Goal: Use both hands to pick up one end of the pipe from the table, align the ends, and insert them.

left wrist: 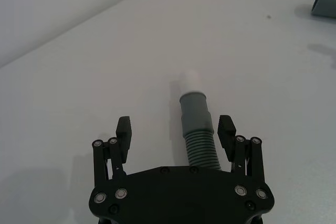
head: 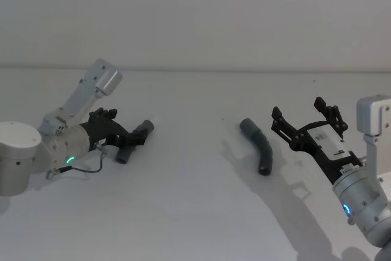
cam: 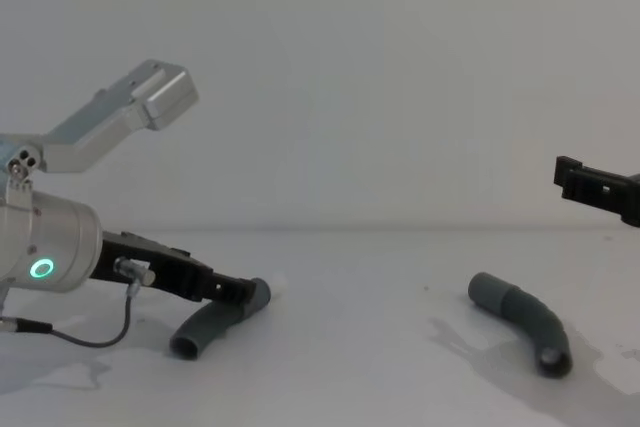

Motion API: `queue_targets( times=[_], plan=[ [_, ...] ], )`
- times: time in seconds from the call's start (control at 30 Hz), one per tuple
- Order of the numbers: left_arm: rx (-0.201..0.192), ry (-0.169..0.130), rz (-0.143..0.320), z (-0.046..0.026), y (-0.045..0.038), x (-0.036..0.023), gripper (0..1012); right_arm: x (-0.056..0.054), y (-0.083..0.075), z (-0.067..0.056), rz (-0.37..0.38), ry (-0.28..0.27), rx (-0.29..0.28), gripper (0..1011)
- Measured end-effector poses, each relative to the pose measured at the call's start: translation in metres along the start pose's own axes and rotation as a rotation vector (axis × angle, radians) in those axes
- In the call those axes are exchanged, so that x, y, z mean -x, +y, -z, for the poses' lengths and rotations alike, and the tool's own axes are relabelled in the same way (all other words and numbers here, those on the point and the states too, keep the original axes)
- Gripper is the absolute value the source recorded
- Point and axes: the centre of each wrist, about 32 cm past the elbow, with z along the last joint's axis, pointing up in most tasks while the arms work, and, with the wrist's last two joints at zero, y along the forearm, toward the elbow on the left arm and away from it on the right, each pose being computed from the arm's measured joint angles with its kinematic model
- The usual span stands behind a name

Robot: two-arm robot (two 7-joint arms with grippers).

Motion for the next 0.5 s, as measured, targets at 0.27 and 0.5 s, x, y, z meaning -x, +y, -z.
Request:
queue_targets(
  times=[0.27, 0.5],
  plan=[
    [-0.019, 0.001, 0.009, -0.0014, -0.0069, 0.0006, 1001, 0.000, 0.000, 0.000, 0.000, 0.000, 0.000, 1002],
    [-0.030, -0.001, 0.016, -0.0023, -0.0115, 0.0018, 1001, 0.000, 0.000, 0.000, 0.000, 0.000, 0.000, 1002]
  ],
)
